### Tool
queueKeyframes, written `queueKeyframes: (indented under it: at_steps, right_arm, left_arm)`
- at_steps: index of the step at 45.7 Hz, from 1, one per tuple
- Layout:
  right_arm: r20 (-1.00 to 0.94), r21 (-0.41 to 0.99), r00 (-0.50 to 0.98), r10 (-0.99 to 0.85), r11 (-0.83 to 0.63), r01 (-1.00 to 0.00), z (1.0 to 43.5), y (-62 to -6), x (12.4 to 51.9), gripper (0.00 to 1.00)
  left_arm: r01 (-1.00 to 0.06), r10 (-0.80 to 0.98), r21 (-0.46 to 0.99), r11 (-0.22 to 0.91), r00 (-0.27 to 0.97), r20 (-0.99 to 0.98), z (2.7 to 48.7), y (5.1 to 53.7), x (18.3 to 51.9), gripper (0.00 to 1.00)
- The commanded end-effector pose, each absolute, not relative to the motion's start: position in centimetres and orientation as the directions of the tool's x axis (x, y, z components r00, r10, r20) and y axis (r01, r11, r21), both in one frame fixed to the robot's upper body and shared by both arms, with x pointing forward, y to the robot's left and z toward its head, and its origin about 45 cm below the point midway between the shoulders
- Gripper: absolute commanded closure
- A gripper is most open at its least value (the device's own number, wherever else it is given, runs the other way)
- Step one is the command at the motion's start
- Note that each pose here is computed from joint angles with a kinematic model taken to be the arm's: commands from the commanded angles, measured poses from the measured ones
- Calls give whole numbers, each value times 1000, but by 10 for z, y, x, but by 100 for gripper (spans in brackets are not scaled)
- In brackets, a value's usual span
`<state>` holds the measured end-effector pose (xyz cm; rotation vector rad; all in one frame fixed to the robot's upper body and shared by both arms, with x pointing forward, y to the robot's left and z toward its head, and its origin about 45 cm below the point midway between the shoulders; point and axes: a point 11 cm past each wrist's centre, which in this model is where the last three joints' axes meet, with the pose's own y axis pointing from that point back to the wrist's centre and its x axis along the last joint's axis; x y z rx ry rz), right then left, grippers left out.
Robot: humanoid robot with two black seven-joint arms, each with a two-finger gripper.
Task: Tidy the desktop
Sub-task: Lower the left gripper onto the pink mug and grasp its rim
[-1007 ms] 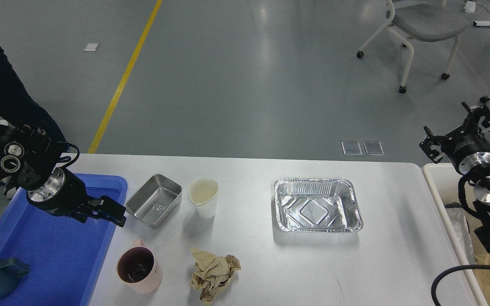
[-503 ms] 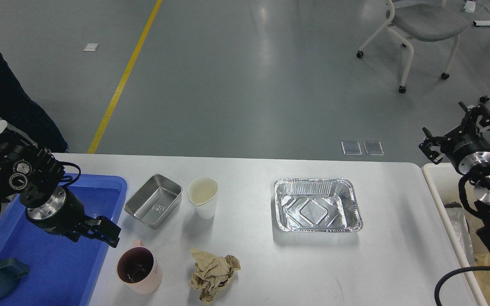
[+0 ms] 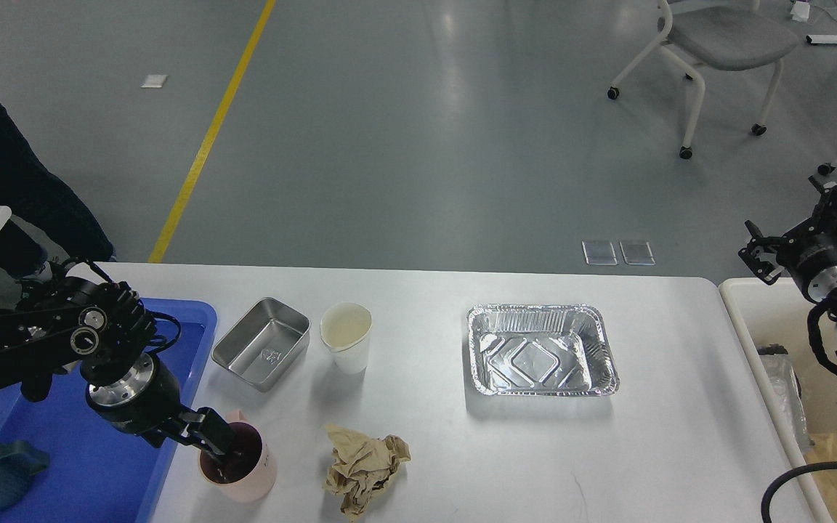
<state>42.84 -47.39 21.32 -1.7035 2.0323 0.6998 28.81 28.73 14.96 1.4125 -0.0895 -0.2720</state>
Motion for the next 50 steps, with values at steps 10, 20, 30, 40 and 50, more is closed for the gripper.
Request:
queueKeyframes:
  at_steps: [10, 20, 30, 40, 50]
  right_arm:
    - [-585, 118, -183, -790, 140, -983, 216, -479, 427, 0]
    - [-586, 120, -181, -789, 136, -983, 215, -477, 427, 0]
    - [-587, 117, -177, -790, 133, -984, 215, -477, 427, 0]
    - [-586, 115, -175, -792, 132, -985, 216, -478, 427, 0]
    - [-586, 113, -172, -792, 130, -985, 217, -478, 427, 0]
  left_arm:
    - [132, -245, 986, 101, 964, -104, 148, 289, 288, 0]
    - [139, -231, 987, 80, 966, -117, 143, 295, 286, 0]
    - [128, -202, 990, 65, 973, -113, 142, 303, 292, 0]
    - [126, -195, 990, 65, 974, -111, 135, 294, 300, 0]
    - [129, -199, 989, 69, 973, -113, 132, 288, 301, 0]
